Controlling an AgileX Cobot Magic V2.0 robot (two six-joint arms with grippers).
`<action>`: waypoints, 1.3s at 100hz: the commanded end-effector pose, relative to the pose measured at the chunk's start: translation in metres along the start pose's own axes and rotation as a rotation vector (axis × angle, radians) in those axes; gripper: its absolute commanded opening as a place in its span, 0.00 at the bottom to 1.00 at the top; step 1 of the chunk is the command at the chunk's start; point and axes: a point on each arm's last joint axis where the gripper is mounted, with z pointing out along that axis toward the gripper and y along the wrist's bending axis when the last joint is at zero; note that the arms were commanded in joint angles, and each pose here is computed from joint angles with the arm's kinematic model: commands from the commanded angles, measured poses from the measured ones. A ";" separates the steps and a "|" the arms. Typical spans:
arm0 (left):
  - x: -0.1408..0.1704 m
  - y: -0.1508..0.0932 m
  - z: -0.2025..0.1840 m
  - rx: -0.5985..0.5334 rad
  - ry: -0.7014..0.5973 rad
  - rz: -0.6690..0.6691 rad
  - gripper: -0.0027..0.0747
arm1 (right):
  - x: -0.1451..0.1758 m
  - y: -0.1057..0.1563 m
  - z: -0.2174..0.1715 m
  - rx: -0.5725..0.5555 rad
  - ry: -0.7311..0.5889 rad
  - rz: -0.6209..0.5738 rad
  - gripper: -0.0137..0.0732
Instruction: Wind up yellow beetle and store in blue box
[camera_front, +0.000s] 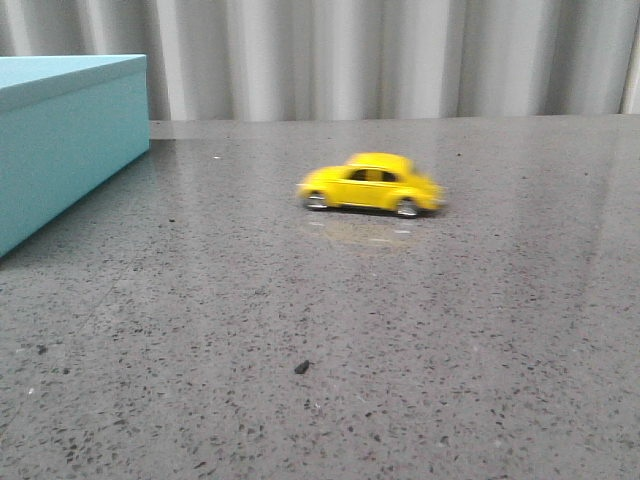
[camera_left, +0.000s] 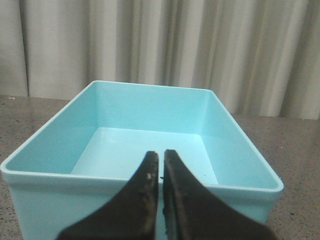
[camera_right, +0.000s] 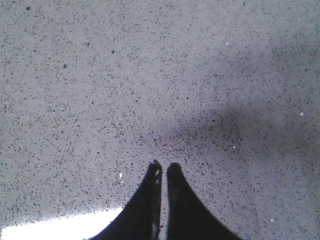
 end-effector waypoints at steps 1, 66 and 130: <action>-0.017 -0.002 0.001 0.005 -0.093 -0.019 0.01 | -0.007 -0.001 -0.016 -0.009 -0.109 0.006 0.09; -0.018 -0.002 0.001 0.006 -0.094 -0.026 0.01 | -0.008 0.000 -0.016 -0.014 -0.117 0.008 0.09; -0.079 -0.013 0.044 0.010 0.069 -0.070 0.01 | 0.003 0.003 -0.063 -0.073 -0.490 -0.045 0.09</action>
